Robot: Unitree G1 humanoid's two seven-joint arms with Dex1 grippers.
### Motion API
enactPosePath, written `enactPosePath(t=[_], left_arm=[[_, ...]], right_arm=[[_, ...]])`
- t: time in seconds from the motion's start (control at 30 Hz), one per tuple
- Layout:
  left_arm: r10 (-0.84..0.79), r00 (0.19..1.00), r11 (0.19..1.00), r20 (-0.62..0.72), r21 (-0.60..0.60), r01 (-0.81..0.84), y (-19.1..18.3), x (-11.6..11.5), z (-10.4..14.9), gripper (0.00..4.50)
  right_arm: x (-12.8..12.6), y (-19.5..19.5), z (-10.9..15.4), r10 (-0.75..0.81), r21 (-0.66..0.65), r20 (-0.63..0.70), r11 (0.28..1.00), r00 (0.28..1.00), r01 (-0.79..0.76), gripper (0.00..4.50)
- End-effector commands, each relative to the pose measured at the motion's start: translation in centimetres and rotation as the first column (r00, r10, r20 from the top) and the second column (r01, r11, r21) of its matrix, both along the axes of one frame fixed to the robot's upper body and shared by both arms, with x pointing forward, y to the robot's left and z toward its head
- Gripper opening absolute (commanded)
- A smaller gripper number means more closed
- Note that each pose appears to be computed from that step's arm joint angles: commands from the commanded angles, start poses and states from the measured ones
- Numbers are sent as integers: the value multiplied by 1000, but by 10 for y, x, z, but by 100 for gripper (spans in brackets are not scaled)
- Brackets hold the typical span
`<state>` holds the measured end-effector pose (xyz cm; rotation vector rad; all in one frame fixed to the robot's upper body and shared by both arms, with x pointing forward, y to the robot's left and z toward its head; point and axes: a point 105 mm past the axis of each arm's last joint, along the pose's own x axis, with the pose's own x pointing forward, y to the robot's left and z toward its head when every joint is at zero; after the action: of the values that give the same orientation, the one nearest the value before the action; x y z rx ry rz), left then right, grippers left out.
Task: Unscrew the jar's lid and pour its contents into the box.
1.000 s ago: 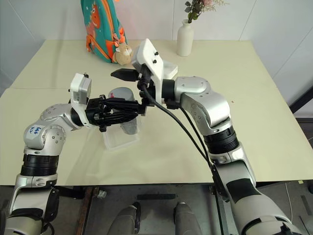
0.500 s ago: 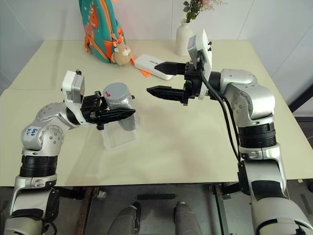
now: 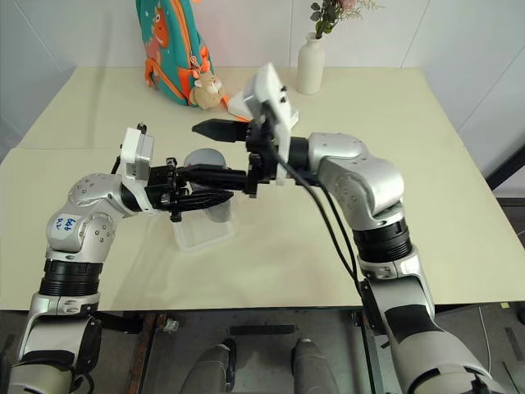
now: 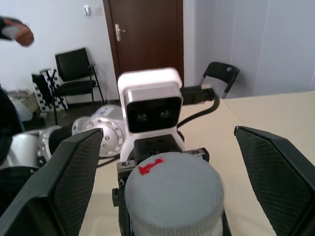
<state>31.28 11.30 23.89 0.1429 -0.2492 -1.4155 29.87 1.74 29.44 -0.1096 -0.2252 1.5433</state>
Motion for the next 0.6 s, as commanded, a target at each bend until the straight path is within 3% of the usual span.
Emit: enactPosePath(t=[0.03,0.33,0.6], left_arm=[[-10,999,1000,31,-12,10,-2,-3,8,201],[-14,1000,1000,25,-22,15,-4,-3,7,201],[-12,999,1000,32,-25,13,-4,-3,9,201]], right_arm=[[-6,10,8,-9,9,98,1000,995,8,449],[13,10,17,-107,36,132,994,985,103,449],[28,-28,15,-173,33,117,985,978,171,449]])
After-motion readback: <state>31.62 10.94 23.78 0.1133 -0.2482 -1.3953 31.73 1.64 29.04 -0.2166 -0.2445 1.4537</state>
